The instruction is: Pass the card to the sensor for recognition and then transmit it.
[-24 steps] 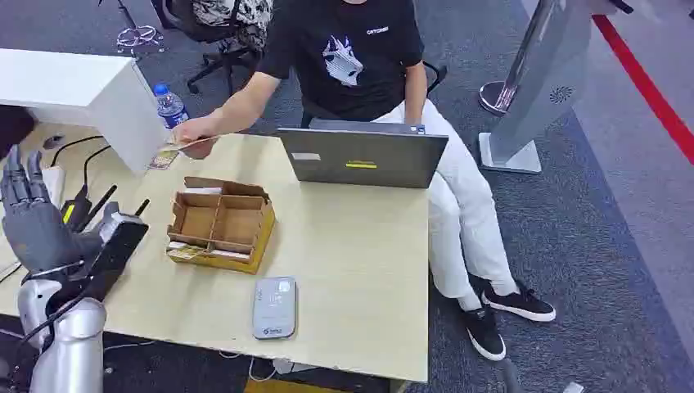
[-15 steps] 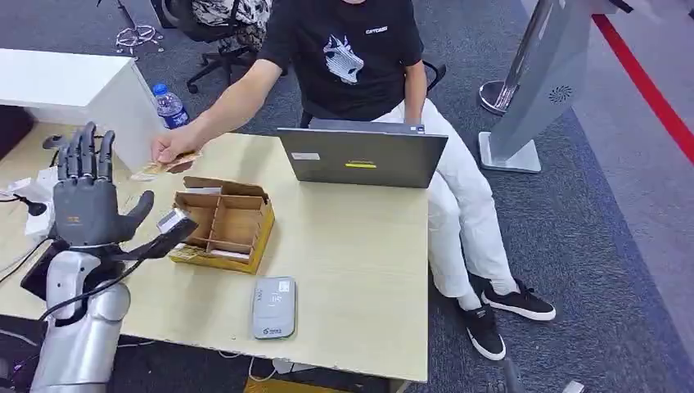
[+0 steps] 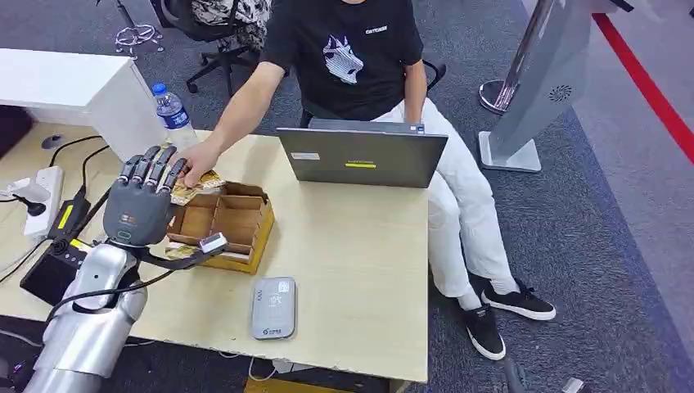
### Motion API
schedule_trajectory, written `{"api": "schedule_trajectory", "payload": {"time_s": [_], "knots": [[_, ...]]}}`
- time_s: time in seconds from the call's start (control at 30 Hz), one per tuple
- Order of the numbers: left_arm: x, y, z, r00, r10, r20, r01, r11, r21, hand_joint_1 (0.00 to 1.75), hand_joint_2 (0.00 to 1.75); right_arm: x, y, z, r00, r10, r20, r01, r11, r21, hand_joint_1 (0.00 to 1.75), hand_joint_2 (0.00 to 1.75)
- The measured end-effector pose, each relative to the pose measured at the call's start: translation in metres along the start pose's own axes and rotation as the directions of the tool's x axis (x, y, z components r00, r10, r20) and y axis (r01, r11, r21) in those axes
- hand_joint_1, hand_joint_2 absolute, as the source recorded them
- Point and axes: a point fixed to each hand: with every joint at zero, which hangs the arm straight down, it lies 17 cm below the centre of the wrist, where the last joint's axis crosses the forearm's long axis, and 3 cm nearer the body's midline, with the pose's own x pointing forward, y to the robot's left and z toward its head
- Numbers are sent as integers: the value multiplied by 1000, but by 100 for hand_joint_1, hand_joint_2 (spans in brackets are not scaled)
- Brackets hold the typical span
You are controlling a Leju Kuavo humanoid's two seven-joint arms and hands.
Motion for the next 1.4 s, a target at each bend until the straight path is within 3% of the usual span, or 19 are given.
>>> {"api": "schedule_trajectory", "payload": {"time_s": [0.47,0.67,0.93,1.07,1.17,1.4], "knots": [[30,15,21,997,-4,80,-5,993,115,175,175,-2,-3,0,999,38,6,-38,999,-21,0,175],[74,37,28,982,15,187,-48,983,176,175,175,-2,-6,0,998,61,13,-60,997,-39,0,175],[93,56,31,980,86,178,-126,965,228,175,175,-2,-6,-1,998,61,13,-61,997,-43,0,175],[111,43,33,963,200,181,-229,961,157,175,175,-2,-6,0,998,57,14,-56,998,-35,0,175],[135,22,38,933,289,214,-302,953,29,175,175,-2,-6,1,999,52,17,-51,998,-30,0,175],[177,0,56,890,348,294,-327,938,-120,175,175,-3,-8,2,999,50,17,-50,998,-26,0,175]]}}
